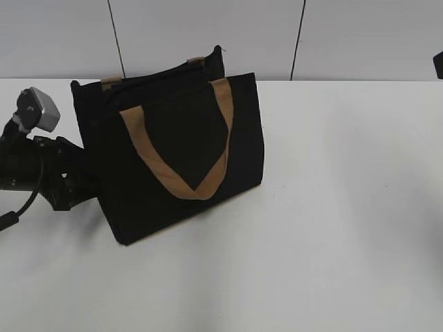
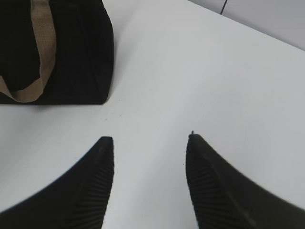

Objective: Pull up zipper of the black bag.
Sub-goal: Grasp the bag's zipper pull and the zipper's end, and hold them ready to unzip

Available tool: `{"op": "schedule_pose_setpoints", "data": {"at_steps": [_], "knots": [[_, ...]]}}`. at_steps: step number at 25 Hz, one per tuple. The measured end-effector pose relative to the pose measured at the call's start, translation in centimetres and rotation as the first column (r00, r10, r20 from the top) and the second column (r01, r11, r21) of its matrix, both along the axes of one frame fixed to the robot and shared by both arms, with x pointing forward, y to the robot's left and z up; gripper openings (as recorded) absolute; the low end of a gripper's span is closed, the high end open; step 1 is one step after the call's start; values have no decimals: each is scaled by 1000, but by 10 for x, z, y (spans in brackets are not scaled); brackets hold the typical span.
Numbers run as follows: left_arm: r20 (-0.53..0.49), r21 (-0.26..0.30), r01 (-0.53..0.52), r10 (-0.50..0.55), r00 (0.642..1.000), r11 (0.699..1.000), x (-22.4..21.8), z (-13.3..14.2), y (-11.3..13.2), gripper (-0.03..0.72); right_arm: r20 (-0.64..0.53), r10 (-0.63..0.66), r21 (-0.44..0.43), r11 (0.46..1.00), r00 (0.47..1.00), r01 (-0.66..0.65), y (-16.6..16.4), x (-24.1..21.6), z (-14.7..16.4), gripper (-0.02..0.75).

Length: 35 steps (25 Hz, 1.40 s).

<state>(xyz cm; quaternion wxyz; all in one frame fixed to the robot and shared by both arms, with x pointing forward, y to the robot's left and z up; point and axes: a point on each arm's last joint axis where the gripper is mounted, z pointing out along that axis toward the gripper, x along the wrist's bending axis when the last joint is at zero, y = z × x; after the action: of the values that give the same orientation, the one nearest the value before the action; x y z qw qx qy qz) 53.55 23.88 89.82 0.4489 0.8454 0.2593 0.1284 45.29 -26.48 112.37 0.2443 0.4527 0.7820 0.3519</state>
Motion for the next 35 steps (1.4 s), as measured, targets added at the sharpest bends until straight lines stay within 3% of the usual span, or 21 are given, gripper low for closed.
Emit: {"op": "schedule_pose_setpoints", "data": {"at_steps": [5,13,19,23,27,35], "knots": [[1,-3,2,-2,1000,1000,0,0,0,406,-2,0,24,1000,1000,0,1,0,1,377],[2,-4,2,-2,1000,1000,0,0,0,67,-3,0,31,1000,1000,0,2,0,1,377],[-14,36,-51,52,999,998,2,2,4,32,-10,8,45,999,1000,-7,3,-1,1,377],[50,84,-107,104,993,991,2,23,9,31,-7,31,42,999,999,-31,4,0,11,377],[98,53,-163,158,983,985,-2,52,11,31,15,59,49,997,998,-60,7,5,33,377],[184,79,-209,192,964,975,-21,88,15,30,-37,196,103,976,980,-191,49,29,47,377]]}}
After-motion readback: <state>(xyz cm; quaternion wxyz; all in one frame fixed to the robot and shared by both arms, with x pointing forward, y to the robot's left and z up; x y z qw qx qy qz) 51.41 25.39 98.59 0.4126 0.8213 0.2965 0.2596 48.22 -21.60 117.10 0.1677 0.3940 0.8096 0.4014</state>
